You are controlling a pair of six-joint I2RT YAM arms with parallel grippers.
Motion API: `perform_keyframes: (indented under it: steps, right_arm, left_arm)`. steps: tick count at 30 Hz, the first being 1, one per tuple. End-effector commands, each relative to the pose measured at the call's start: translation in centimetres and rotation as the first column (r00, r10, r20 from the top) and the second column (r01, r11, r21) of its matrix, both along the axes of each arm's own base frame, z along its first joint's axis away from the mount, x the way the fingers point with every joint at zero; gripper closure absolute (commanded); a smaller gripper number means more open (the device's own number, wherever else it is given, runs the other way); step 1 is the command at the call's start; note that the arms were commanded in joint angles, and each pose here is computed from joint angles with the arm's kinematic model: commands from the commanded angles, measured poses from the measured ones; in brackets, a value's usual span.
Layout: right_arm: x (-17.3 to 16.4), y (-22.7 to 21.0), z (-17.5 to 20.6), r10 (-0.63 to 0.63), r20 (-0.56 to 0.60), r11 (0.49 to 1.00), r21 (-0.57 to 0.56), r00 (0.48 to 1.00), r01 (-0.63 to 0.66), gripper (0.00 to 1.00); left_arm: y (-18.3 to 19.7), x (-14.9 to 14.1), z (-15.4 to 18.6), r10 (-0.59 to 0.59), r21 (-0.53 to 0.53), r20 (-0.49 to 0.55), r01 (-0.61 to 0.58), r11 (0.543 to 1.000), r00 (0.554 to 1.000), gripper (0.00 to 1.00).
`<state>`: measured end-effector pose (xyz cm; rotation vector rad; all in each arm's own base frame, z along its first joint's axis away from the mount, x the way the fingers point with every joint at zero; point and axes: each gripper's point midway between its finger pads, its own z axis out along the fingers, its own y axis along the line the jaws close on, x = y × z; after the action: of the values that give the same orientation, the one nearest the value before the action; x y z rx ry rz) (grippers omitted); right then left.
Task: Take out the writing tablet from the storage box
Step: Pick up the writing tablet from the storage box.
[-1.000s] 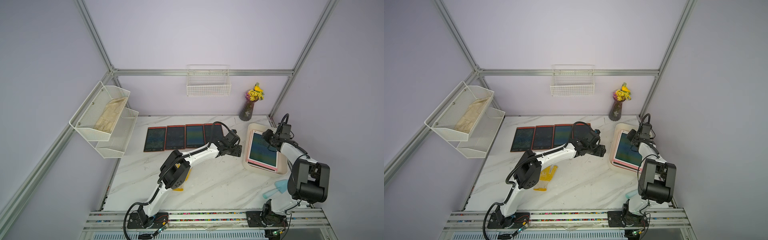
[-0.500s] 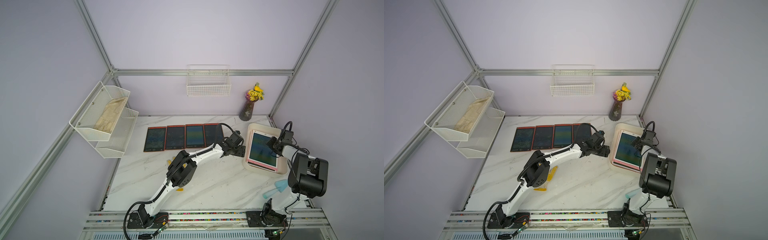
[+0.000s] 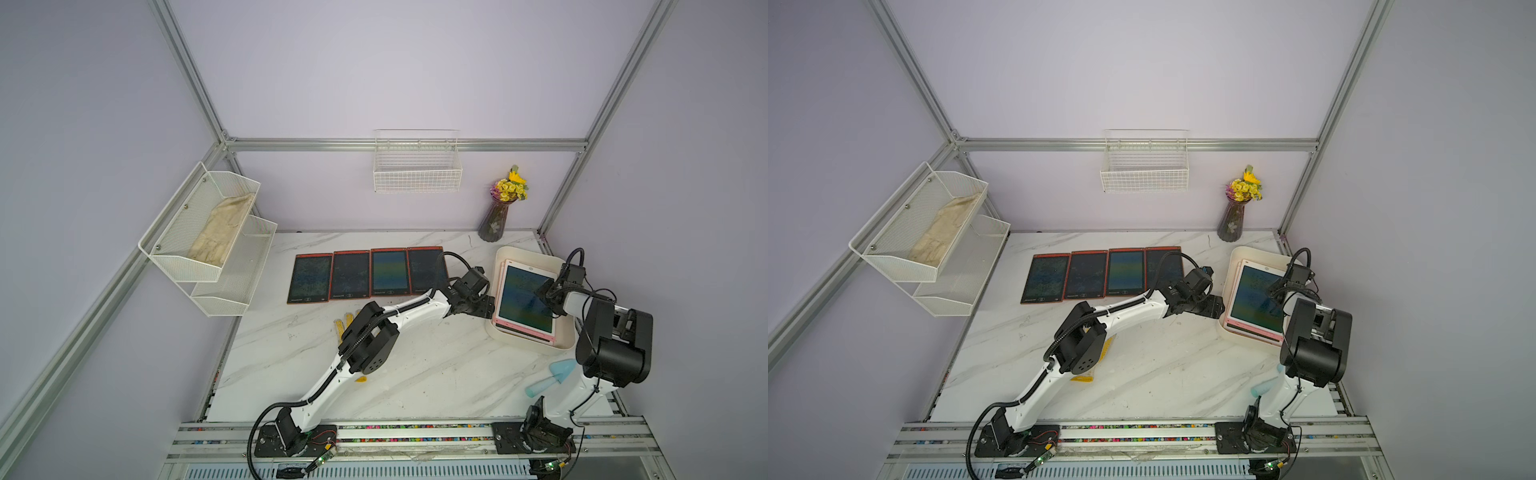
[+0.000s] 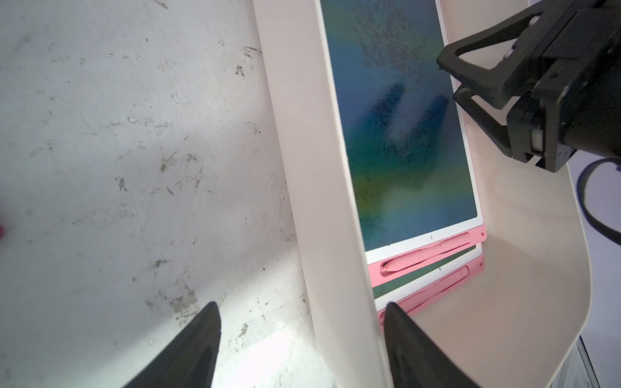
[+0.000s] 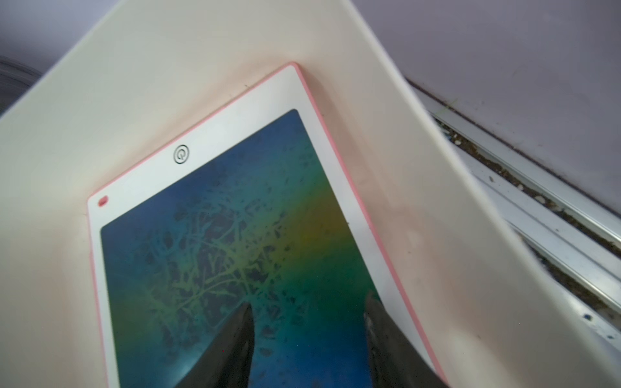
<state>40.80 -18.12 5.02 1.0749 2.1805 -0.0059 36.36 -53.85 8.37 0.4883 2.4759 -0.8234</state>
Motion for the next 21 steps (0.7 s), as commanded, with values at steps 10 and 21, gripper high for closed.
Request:
perform_keyframes:
  steps: [10, 21]
  right_arm:
    - [-0.9, -1.9, -1.9, -0.052, -0.094, 0.997, -0.056, 0.994, 0.047, 0.30]
    - [-0.6, 0.3, -2.7, 0.044, -0.078, 0.999, 0.028, 0.996, -0.042, 0.32]
  left_arm:
    - [-2.4, 0.3, 4.4, -0.017, -0.108, 0.051, 0.023, 0.994, 0.999, 0.26]
    - [-3.0, 0.2, 4.3, -0.023, -0.120, 0.045, 0.029, 0.992, 0.999, 0.27]
